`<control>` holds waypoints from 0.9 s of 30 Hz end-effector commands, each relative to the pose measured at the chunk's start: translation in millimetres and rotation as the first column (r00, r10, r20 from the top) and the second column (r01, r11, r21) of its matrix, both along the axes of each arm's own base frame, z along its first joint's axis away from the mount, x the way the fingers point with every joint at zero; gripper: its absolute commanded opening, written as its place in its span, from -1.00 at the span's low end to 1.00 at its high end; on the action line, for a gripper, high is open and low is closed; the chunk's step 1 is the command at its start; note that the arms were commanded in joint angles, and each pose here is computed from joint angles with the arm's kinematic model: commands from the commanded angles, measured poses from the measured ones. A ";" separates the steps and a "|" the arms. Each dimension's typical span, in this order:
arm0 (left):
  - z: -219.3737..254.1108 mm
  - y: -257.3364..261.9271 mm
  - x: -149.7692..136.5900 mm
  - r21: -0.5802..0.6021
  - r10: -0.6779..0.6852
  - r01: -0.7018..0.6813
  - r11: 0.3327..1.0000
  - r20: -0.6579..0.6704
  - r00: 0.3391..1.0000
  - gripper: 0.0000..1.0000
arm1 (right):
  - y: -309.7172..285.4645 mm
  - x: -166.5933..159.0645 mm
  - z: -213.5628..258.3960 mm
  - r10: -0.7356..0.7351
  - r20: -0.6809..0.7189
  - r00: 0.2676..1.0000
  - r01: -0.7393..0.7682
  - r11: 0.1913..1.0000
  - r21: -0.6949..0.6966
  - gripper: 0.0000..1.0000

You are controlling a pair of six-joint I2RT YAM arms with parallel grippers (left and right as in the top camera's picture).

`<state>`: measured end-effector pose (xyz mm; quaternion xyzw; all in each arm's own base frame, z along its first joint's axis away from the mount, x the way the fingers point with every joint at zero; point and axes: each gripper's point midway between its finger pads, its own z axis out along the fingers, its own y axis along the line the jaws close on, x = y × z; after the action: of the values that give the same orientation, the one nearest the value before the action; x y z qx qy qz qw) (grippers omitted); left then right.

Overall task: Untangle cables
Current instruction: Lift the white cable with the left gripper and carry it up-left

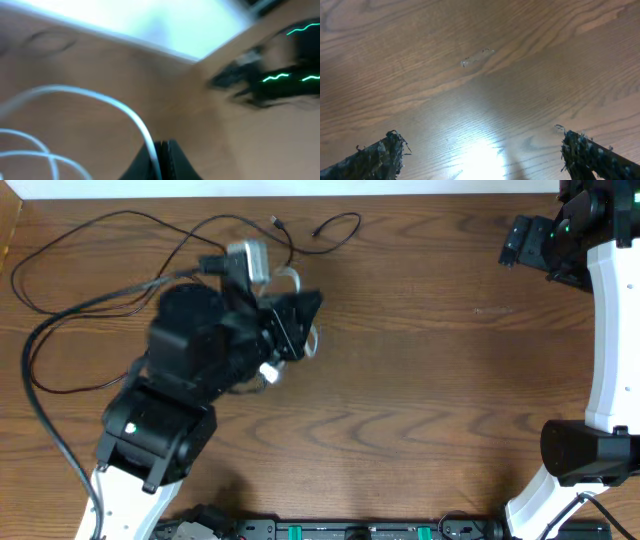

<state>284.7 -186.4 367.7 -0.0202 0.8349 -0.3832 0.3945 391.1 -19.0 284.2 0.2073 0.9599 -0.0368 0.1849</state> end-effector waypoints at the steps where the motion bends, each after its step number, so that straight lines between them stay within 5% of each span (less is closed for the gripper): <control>1: -59.2 10.6 15.5 0.247 0.044 -0.021 0.969 -0.088 0.995 -0.85 | -0.7 -0.1 -2.5 -0.013 -0.007 1.000 0.013 1.000 -0.003 0.99; 6: -47.3 -14.6 3.0 0.197 -0.178 0.203 0.959 -0.140 0.974 -0.85 | -0.7 -0.1 -2.5 -0.013 -0.007 1.000 0.013 1.000 -0.003 0.98; 10: 42.0 -12.8 -6.5 0.107 -0.231 0.223 0.969 0.064 0.971 -0.85 | -0.7 -0.1 -2.3 -0.013 -0.007 1.000 0.013 1.000 -0.003 0.98; 13: 76.1 9.7 -14.4 0.187 -0.174 0.135 0.973 0.207 0.963 -0.85 | -0.7 -0.1 -2.3 -0.013 -0.007 1.000 0.013 1.000 -0.003 0.98; 17: -14.9 54.9 -5.0 0.395 0.069 -0.027 0.918 -0.092 0.993 -0.85 | -0.7 0.0 -2.3 -0.013 -0.006 1.000 0.013 1.000 -0.003 0.99; 22: -90.5 59.4 -18.8 0.521 0.052 0.189 0.832 -0.412 0.910 -0.85 | -0.7 -0.1 -2.3 -0.013 -0.007 1.000 0.013 1.000 -0.003 0.99; 25: -73.1 58.9 -17.2 0.527 0.046 0.199 0.826 -0.415 0.909 -0.85 | -0.7 -0.1 -2.5 -0.013 -0.007 1.000 0.013 1.000 -0.003 0.98; 27: -25.0 57.4 -11.6 0.508 0.027 0.128 0.852 -0.287 0.958 -0.85 | -0.7 -0.1 -2.3 -0.013 -0.007 1.000 0.013 1.000 -0.003 0.98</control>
<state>267.9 -134.0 258.2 0.0353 0.9849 -0.1210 0.1184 391.2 -19.0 284.1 0.2073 0.9599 -0.0368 0.1849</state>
